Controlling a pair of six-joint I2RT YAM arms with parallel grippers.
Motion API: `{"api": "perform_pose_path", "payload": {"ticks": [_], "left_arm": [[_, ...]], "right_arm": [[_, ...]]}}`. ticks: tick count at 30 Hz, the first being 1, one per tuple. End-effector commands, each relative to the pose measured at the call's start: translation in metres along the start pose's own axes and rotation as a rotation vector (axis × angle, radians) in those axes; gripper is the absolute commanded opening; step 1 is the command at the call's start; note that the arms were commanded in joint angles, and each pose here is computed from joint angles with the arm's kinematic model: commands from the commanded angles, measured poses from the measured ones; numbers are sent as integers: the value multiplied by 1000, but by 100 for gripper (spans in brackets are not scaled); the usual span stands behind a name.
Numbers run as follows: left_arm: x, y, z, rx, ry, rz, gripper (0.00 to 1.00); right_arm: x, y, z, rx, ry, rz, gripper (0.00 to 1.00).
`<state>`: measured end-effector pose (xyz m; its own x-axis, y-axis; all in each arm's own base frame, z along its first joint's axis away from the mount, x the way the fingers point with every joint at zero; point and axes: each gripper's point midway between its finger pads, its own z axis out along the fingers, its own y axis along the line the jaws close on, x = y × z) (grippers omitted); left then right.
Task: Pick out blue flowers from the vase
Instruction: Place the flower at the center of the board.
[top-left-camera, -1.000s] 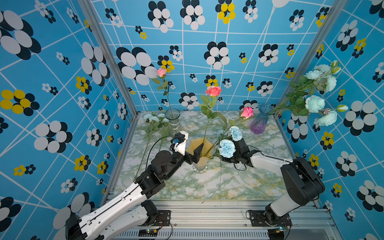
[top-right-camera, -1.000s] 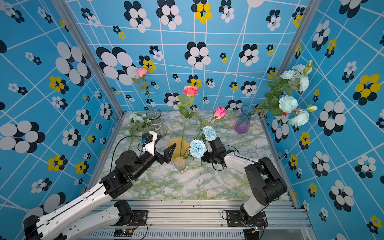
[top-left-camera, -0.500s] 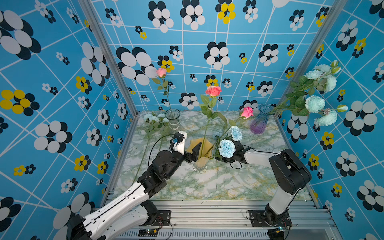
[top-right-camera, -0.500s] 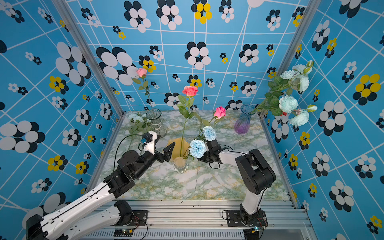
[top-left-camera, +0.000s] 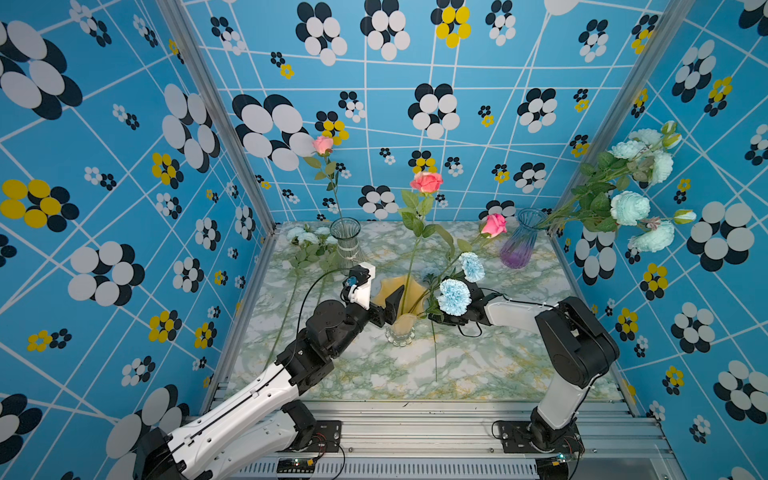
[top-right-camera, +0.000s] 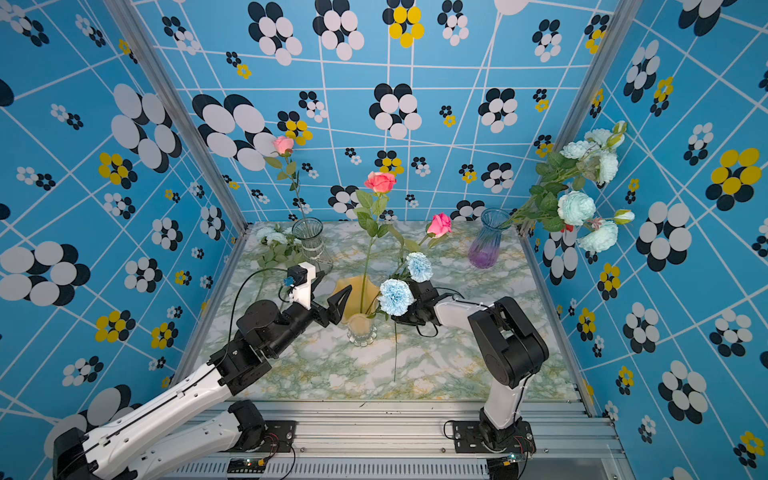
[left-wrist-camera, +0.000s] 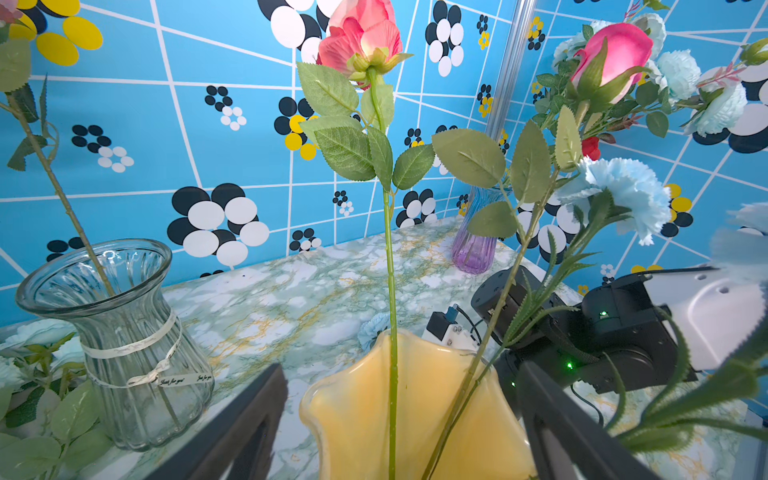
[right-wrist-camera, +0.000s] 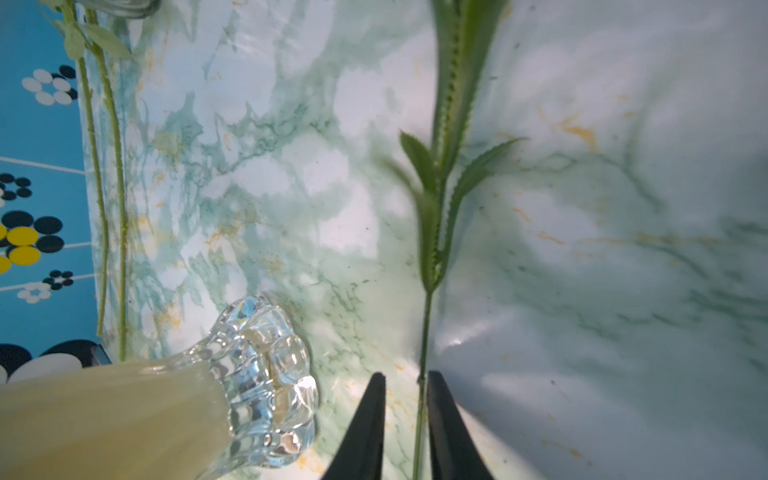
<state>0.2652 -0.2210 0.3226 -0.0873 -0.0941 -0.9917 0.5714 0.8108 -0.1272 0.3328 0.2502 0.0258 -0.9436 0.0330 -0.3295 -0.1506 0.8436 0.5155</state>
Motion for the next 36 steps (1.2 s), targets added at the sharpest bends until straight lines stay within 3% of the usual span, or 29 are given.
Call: {"api": "perform_pose_path", "payload": {"ticks": [1,6,12,20,24,30,32,36], "left_arm": [[-4,-6,2,28,3,9,89],[-8,-18,0,56,4,59,89],[-7,-49,-1,144,58,181,82],[12,-61,-18,153,140,291,66],[22,-69,-18,177,160,307,56],[39,-74,-9,172,225,346,46],[45,-73,-6,153,253,365,40],[54,-73,-5,141,282,385,38]], "right_arm": [[2,-7,-5,66,-4,-23,42],[-7,-11,-33,129,-100,-32,58],[-15,-8,-94,146,-305,-55,58],[-16,23,-170,-42,-569,-50,58],[-12,24,-172,-55,-570,-63,57],[0,2,-189,111,-539,-140,54],[1,2,-197,77,-591,-133,53],[5,-3,-204,62,-640,-126,52]]}}
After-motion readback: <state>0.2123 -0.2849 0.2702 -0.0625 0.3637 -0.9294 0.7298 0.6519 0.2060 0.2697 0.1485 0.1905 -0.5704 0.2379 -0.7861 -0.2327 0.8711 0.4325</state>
